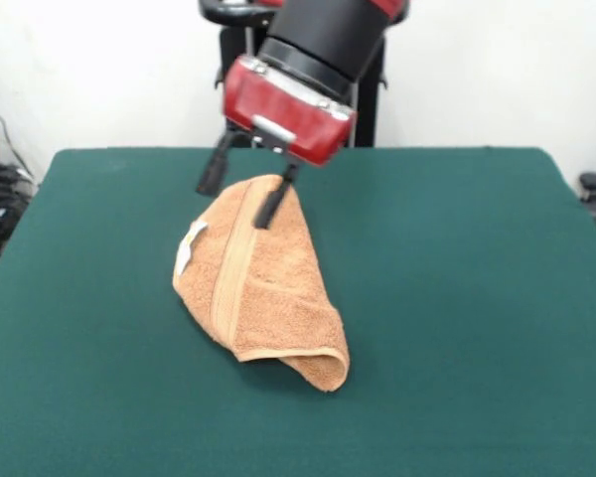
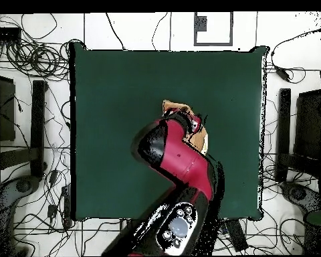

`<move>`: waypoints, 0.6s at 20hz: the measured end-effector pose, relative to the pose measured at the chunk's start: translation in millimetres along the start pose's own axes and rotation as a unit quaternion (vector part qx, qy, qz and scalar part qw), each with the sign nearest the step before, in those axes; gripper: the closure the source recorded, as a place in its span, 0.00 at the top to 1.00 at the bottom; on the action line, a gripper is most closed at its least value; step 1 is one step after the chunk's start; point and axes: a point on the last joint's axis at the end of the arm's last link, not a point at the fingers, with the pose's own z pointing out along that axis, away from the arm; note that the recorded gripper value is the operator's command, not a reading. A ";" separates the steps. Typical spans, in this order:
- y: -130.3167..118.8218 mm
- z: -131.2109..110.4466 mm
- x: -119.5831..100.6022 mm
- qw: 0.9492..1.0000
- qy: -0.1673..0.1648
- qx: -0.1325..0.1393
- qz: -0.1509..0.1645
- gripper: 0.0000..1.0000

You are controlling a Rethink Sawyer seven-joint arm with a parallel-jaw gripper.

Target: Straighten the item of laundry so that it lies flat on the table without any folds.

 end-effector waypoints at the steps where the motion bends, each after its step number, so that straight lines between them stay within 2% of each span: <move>1: -3.7 1.3 -0.1 1.000 0.001 0.001 0.000 1.00; 5: -17.9 7.9 6.4 1.000 0.008 0.007 -0.013 1.00; 12: -14.1 10.1 25.2 0.999 0.006 0.008 -0.051 1.00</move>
